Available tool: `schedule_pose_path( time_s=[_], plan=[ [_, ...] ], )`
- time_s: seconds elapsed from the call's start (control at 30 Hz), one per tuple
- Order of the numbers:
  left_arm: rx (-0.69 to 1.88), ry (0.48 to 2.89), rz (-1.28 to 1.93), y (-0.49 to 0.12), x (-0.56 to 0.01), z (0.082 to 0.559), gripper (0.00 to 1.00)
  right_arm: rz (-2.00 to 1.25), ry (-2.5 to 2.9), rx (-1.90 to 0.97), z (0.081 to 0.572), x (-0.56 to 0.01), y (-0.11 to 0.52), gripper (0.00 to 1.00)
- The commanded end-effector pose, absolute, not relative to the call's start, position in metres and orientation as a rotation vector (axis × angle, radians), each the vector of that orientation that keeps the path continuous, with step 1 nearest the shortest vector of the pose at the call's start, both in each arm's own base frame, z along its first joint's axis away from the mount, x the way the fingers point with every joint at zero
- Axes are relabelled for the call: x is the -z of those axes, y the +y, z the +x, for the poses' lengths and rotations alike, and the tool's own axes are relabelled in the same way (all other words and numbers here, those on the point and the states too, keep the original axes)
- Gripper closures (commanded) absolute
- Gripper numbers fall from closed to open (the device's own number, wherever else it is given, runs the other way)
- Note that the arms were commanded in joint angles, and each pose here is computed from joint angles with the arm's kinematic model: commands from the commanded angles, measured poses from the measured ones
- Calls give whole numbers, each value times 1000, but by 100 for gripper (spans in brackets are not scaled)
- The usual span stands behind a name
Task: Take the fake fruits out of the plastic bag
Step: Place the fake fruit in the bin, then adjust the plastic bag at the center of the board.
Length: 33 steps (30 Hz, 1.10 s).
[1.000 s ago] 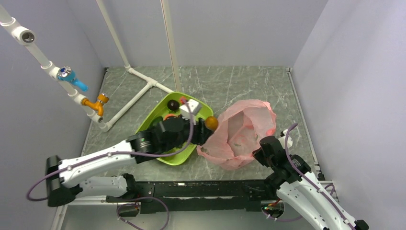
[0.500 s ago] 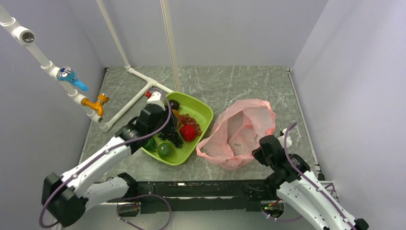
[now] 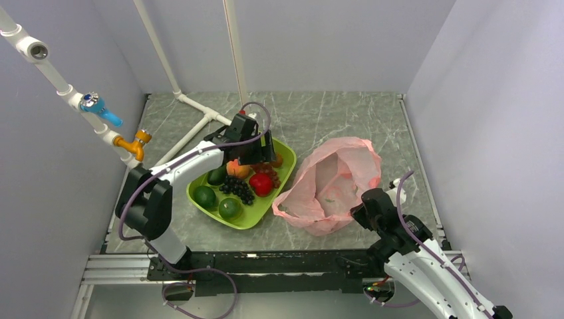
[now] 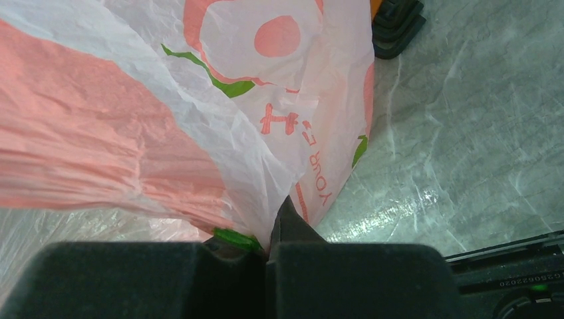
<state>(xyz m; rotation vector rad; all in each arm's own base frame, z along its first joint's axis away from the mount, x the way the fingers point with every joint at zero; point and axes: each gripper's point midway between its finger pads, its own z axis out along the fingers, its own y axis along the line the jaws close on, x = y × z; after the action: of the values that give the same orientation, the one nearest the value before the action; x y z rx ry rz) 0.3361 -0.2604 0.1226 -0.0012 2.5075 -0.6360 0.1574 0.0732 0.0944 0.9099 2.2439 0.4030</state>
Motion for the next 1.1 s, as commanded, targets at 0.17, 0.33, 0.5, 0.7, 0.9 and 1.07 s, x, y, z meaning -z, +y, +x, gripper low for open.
schedule_pose_path(
  time_s=[0.17,0.33,0.5,0.7,0.9,1.07],
  plan=[
    [933,2327,103,-275,-199,303,13,864,2231,-428,164,-101,79,100],
    [1270,2148,208,-304,-261,245,16,752,2255,-509,168,-104,95,100],
    [1274,2108,419,-351,-288,180,18,575,2283,-627,167,-113,116,100],
    [1137,2204,630,-407,-248,141,22,399,2336,-762,151,-112,137,100],
    [715,2356,708,-429,-196,155,27,337,2413,-853,131,-94,147,100],
    [705,2314,740,-436,-189,158,19,312,2474,-922,122,-80,158,100]
  ],
)
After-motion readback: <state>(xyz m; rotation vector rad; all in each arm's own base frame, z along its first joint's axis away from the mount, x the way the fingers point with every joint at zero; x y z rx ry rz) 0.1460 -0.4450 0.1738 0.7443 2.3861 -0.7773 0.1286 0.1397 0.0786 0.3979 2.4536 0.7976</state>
